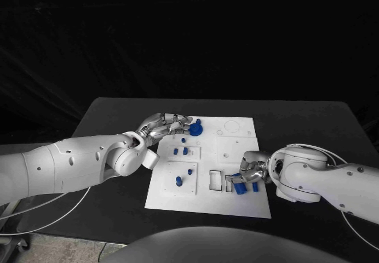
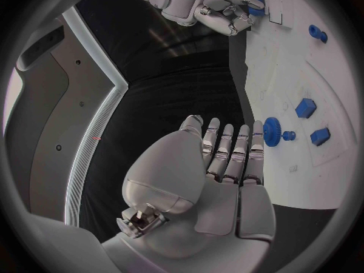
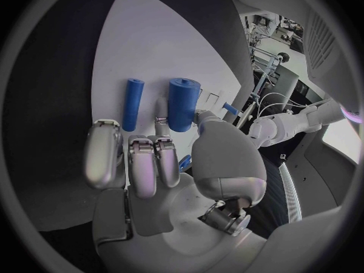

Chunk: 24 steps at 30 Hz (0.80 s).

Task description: Assemble the parts on the task board

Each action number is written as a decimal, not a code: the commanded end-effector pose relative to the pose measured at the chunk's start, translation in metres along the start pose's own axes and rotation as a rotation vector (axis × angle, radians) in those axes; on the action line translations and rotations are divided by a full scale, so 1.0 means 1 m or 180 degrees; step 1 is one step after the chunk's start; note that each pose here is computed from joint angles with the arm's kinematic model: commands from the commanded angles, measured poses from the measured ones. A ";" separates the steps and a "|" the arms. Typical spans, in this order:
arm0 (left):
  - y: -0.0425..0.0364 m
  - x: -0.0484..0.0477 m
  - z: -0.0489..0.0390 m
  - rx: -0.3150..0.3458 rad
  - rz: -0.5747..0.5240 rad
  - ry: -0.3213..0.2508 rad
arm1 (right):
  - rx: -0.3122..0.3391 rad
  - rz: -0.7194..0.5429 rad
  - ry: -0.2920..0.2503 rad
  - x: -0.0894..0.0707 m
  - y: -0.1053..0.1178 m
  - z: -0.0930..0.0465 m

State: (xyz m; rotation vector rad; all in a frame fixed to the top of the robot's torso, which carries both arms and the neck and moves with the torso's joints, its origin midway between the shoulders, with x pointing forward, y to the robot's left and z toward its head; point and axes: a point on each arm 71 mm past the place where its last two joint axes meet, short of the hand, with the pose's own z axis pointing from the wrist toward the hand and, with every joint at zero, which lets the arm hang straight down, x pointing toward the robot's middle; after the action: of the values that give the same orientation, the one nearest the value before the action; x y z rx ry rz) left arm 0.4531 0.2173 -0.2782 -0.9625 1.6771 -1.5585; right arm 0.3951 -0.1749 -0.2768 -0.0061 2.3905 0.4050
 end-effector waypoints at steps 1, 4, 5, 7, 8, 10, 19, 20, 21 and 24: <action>-0.0003 0.0016 -0.0002 0.0017 -0.0038 0.0054 | -0.0160 0.0418 0.0019 0.002 0.003 -0.002; -0.0002 0.0013 -0.0005 0.0015 -0.0037 0.0052 | -0.0187 0.0524 -0.0023 -0.004 0.004 -0.006; -0.0002 0.0013 -0.0004 0.0015 -0.0038 0.0053 | -0.0198 0.0568 -0.0040 -0.006 0.004 -0.008; -0.0001 0.0013 -0.0002 0.0013 -0.0039 0.0056 | -0.0222 0.0653 -0.0070 -0.010 0.006 -0.010; -0.0001 0.0015 -0.0001 0.0012 -0.0040 0.0059 | -0.0234 0.0691 -0.0082 -0.012 0.007 -0.011; 0.0000 0.0020 0.0004 0.0012 -0.0041 0.0064 | -0.0258 0.0738 -0.0098 -0.014 0.009 -0.011; 0.0004 0.0028 0.0012 0.0009 -0.0049 0.0081 | -0.0307 0.0586 -0.0117 -0.016 0.018 -0.007; 0.0006 0.0027 0.0012 0.0007 -0.0050 0.0083 | -0.0308 0.0575 -0.0124 -0.015 0.019 -0.006; 0.0007 0.0027 0.0013 0.0005 -0.0051 0.0085 | -0.0305 0.0564 -0.0132 -0.015 0.020 -0.004; 0.0010 0.0031 0.0015 0.0000 -0.0055 0.0093 | -0.0284 0.0538 -0.0127 -0.011 0.022 0.002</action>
State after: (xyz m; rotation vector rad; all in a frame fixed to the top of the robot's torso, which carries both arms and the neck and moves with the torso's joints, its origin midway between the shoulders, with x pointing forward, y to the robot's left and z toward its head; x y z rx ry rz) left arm 0.4538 0.2166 -0.2792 -0.9638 1.6845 -1.5600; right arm 0.4011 -0.1546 -0.2640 0.1722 2.3592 0.5911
